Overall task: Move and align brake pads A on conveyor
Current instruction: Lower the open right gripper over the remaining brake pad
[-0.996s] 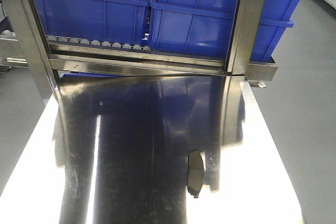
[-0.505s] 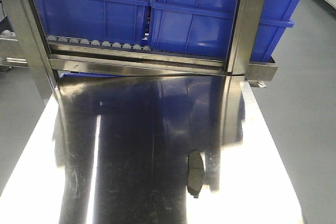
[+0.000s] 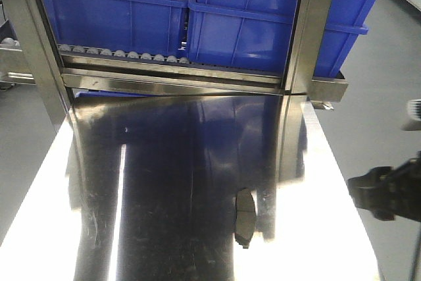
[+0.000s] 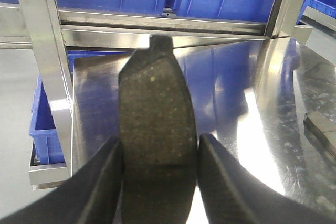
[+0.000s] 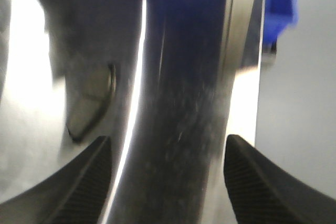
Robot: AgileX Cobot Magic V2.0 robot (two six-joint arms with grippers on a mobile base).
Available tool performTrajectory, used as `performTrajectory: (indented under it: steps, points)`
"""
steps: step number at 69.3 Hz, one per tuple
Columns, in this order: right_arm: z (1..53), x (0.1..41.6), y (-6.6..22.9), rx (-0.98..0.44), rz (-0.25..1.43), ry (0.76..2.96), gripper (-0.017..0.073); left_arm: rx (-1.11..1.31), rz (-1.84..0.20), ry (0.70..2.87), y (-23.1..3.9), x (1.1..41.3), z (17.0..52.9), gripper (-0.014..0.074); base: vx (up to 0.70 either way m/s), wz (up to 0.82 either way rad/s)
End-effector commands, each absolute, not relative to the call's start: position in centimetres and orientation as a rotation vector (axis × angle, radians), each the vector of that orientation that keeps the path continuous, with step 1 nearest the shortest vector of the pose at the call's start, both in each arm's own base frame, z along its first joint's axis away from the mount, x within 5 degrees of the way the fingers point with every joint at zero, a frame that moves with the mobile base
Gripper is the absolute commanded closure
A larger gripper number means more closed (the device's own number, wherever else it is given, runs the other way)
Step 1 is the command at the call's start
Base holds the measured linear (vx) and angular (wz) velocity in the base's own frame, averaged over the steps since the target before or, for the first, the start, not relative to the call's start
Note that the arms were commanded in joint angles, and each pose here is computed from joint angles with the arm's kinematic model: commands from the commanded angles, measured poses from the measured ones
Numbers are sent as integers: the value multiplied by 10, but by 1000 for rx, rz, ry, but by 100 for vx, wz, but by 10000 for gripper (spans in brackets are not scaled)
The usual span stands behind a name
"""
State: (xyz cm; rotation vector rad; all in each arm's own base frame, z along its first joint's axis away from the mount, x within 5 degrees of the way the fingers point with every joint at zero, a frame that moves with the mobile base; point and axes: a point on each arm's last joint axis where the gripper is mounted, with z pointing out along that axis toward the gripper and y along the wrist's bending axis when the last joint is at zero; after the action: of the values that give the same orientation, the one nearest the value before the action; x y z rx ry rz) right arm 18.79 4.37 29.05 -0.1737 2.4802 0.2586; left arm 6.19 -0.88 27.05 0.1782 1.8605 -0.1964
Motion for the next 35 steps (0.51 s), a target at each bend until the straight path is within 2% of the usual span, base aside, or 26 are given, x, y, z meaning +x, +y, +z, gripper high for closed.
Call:
performTrajectory:
  steps: [1,12,25,35]
  points:
    - [288,209,47,-165,268,2554,106,201,-225,1756,-12,63,287,601,0,0]
    - [254,233,51,-161,262,2722,106,201,-225,1756,-12,63,287,601,0,0]
    - [236,245,57,-120,315,2785,106,201,-225,1756,-12,63,287,599,0,0]
    - [239,258,86,-241,355,2801,106,201,-225,1756,-12,63,287,599,0,0]
